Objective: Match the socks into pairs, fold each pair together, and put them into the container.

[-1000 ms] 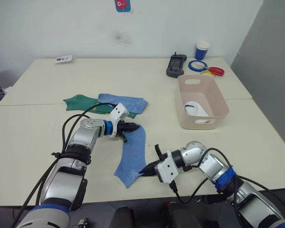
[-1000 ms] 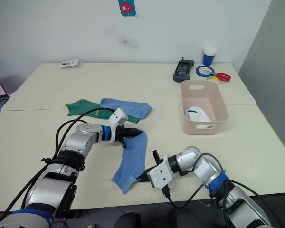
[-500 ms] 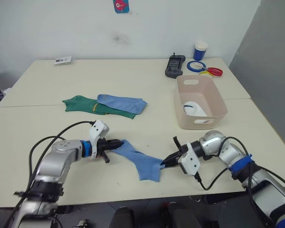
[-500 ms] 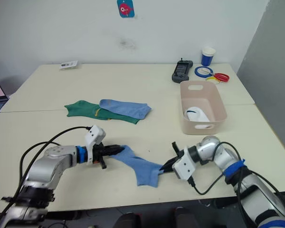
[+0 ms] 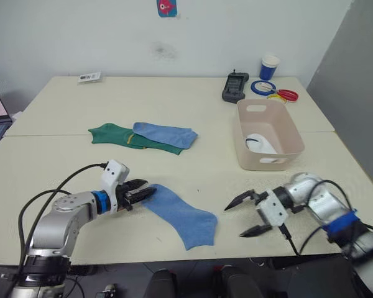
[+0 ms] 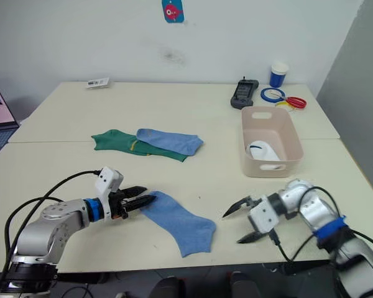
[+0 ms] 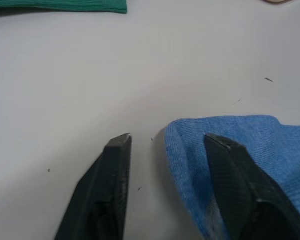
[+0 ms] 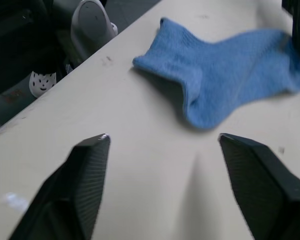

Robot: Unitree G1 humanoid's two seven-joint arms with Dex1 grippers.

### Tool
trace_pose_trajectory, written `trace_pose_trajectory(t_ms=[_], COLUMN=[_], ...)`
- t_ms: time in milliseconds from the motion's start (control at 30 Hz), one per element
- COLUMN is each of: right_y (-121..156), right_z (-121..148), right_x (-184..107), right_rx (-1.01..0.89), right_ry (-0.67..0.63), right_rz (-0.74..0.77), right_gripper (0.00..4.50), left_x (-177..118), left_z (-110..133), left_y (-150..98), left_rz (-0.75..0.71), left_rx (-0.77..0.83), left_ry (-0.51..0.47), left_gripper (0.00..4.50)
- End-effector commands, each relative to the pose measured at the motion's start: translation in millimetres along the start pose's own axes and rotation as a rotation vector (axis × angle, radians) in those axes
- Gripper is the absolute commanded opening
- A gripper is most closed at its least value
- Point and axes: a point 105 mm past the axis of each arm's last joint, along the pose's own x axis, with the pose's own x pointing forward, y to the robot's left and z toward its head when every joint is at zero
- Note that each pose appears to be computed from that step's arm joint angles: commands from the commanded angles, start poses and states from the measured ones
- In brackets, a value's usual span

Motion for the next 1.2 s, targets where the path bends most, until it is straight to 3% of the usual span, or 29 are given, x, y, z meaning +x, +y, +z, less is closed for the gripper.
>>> trace_pose_trajectory(t_ms=[33, 133, 233, 500, 633, 700, 733, 767, 933, 1100, 1200], right_y=[-5, 4, 12, 3, 2, 1, -1, -4, -18, -21, -24], right_z=[27, 39, 48, 47, 47, 46, 46, 44, 36, 39, 41], right_x=[-7, 4, 15, 43, 58, 61, 62, 62, 58, 55, 51], right_rx=[0.493, 1.007, 1.217, 1.435, 1.502, 1.515, 1.52, 1.522, 1.543, 1.517, 1.492], right_ry=[-0.154, -0.242, -0.227, -0.209, -0.203, -0.2, -0.204, -0.204, -0.217, -0.226, -0.226], right_rz=[-0.156, -0.181, -0.15, -0.177, -0.143, -0.14, -0.148, -0.165, -0.238, -0.227, -0.211], right_gripper=[4.11, 4.11, 4.11, 4.11, 4.11, 4.15, 3.71, 3.56, 1.79, 0.02, 0.02], left_x=[-8, 1, 10, 17, 23, 24, 24, 24, 21, 18, 14], left_z=[26, 33, 34, 14, 17, 18, 18, 19, 21, 14, 14], left_y=[6, 8, 10, 10, 10, 10, 9, 9, 7, 6, 4], left_rz=[-0.048, -0.123, -0.178, -0.285, -0.297, -0.301, -0.303, -0.303, -0.275, -0.228, -0.199], left_rx=[0.063, 0.141, 0.185, 0.29, 0.268, 0.266, 0.264, 0.257, 0.22, 0.173, 0.137], left_ry=[-0.056, -0.008, 0.041, 0.21, 0.189, 0.184, 0.18, 0.177, 0.139, 0.117, 0.088], left_gripper=[2.54, 2.54, 2.54, 2.54, 2.54, 2.17, 1.97, 1.74, 0.07, 0.0, 0.0])
